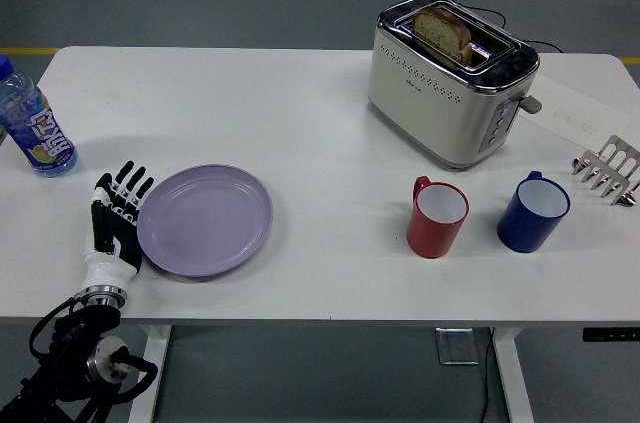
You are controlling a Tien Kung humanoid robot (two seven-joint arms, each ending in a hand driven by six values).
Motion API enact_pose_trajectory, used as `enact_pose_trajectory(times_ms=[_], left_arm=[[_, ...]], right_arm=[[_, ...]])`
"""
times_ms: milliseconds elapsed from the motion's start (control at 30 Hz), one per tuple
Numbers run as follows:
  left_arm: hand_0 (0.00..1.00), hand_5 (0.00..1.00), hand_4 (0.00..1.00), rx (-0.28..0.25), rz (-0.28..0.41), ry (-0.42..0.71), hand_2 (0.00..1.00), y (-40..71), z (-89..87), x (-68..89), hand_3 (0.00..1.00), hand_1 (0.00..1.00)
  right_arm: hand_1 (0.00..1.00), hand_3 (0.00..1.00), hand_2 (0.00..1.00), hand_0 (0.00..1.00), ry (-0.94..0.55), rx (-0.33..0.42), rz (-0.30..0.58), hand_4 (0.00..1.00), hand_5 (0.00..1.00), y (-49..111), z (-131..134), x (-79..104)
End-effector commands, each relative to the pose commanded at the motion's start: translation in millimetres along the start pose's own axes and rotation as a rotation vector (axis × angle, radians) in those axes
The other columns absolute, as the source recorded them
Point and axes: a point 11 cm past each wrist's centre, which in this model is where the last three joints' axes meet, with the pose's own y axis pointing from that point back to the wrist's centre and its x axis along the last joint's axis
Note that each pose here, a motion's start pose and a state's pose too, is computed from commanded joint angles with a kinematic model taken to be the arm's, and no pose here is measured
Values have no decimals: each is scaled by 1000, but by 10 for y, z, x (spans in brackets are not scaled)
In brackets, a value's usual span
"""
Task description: Push plate across desktop
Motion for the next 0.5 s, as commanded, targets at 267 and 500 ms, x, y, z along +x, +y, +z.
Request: enact_pose_trajectory(times_ms=[267, 500], left_arm=[[817, 998, 529, 7, -31, -4, 863, -24, -21, -114, 839, 862], [817, 998, 529, 13, -61, -8, 863, -51, -40, -223, 839, 861]], right_arm=[[523, 593, 610, 590, -2, 5, -3, 356, 541, 3, -19, -12], [523, 593, 609, 590, -2, 11, -5, 356, 543, 7, -47, -22]])
